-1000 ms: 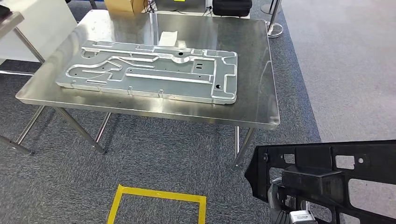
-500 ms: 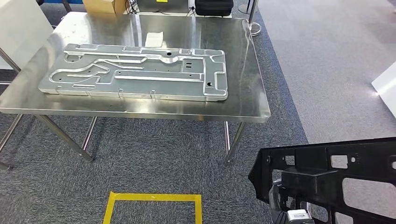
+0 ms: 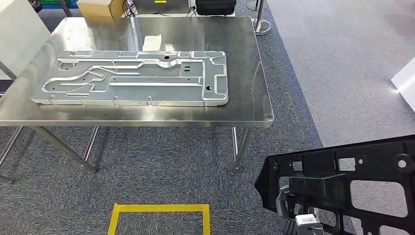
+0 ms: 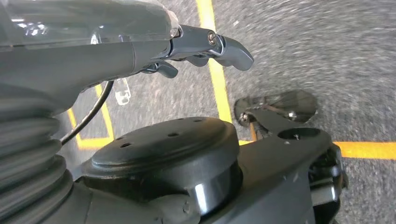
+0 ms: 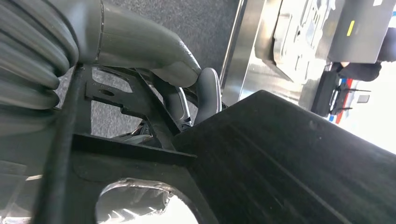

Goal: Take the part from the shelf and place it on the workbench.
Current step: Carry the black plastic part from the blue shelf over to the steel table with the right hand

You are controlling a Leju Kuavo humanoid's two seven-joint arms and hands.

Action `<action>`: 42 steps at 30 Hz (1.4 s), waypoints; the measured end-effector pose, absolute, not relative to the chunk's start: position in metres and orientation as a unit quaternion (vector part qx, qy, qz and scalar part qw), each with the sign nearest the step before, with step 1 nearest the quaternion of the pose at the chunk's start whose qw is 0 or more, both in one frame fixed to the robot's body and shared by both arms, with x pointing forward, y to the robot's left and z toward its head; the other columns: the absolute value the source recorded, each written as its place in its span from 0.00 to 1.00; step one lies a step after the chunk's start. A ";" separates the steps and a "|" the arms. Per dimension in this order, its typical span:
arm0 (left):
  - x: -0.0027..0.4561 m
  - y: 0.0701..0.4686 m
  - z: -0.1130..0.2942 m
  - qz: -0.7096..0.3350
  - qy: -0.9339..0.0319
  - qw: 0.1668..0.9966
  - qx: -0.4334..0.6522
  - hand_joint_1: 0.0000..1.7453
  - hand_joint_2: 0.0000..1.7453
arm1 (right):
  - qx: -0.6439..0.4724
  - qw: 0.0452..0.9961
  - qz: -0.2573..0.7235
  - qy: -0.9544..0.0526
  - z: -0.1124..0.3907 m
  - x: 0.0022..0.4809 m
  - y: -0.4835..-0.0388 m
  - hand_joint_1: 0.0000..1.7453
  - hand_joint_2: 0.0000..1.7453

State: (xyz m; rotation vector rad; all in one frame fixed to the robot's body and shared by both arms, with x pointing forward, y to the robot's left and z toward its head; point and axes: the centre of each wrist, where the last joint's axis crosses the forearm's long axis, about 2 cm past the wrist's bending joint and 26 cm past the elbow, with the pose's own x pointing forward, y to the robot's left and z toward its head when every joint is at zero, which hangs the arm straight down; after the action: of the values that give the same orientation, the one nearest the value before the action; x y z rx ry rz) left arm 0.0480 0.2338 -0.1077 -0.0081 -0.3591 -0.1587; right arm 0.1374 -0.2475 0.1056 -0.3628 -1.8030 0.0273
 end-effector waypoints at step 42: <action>0.053 0.233 -0.107 -0.069 -0.174 0.982 -0.009 0.00 1.00 | -0.546 0.386 0.291 -0.685 0.183 0.223 -0.341 1.00 1.00</action>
State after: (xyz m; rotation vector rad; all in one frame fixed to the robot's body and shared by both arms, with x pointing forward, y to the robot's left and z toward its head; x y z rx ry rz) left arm 0.0533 0.2326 -0.1069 -0.0189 -0.3491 -0.1395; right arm 0.2230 -0.3406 0.1831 -1.3897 -1.7433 0.7409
